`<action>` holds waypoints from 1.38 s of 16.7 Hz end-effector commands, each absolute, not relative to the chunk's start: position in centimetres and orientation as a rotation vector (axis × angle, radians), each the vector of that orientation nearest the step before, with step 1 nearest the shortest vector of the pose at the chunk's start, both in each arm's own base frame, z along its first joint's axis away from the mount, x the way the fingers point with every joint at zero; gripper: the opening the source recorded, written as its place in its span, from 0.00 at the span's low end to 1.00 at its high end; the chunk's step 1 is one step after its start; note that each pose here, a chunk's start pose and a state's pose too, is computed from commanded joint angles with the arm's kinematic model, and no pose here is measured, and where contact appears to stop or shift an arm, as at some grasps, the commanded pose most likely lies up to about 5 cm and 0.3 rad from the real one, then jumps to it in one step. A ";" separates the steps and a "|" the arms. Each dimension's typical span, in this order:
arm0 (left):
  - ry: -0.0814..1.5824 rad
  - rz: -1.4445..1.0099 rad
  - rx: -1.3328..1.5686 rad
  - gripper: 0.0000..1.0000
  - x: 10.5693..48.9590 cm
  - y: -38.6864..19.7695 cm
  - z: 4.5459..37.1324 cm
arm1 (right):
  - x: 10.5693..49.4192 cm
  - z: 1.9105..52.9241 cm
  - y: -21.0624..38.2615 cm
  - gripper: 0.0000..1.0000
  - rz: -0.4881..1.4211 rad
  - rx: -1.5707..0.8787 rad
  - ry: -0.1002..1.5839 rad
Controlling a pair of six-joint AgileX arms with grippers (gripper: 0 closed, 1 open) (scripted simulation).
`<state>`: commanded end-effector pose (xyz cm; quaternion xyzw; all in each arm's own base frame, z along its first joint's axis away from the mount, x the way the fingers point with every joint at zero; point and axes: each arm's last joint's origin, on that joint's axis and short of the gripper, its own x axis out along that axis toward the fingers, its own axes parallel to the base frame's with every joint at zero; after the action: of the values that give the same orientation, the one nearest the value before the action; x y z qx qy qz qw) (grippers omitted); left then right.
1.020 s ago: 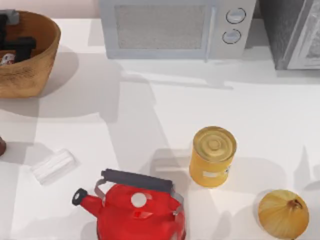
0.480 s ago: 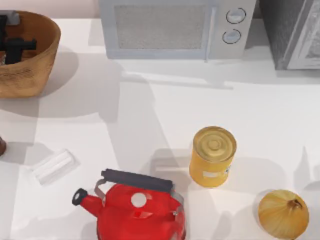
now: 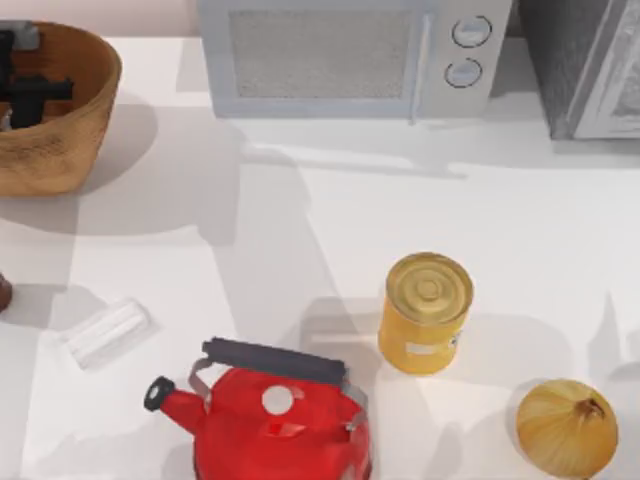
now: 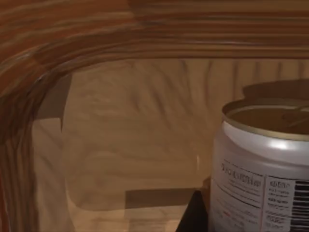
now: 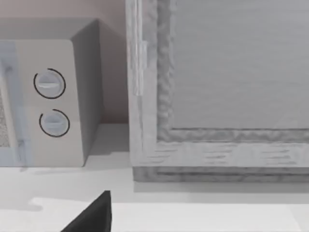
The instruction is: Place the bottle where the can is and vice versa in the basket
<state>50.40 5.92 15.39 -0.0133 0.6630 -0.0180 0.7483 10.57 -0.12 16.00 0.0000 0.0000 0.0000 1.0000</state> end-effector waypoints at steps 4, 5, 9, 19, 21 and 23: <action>1.426 -0.038 -0.027 0.00 50.1 5.8 16.3 | 10.6 16.0 -0.1 1.00 0.000 0.000 0.000; 1.409 -0.037 -0.025 0.00 49.8 5.7 17.0 | 10.6 16.0 -0.1 1.00 0.000 0.000 0.000; 1.297 -0.027 -0.013 0.00 47.7 5.0 21.0 | 10.6 16.0 -0.1 1.00 0.000 0.000 0.000; 0.897 0.001 0.015 0.00 34.0 2.6 31.4 | 10.6 16.0 -0.1 1.00 0.000 0.000 0.000; 0.830 -0.001 0.018 0.00 31.3 2.1 31.8 | 10.6 16.0 -0.1 1.00 0.000 0.000 0.000; 0.766 -0.009 0.021 0.00 28.6 1.6 31.8 | 10.6 16.0 -0.1 1.00 0.000 0.000 0.000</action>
<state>28.56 1.60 31.84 0.0102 0.3737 -0.0044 0.9275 10.57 -0.12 16.00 0.0000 0.0000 0.0000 1.0000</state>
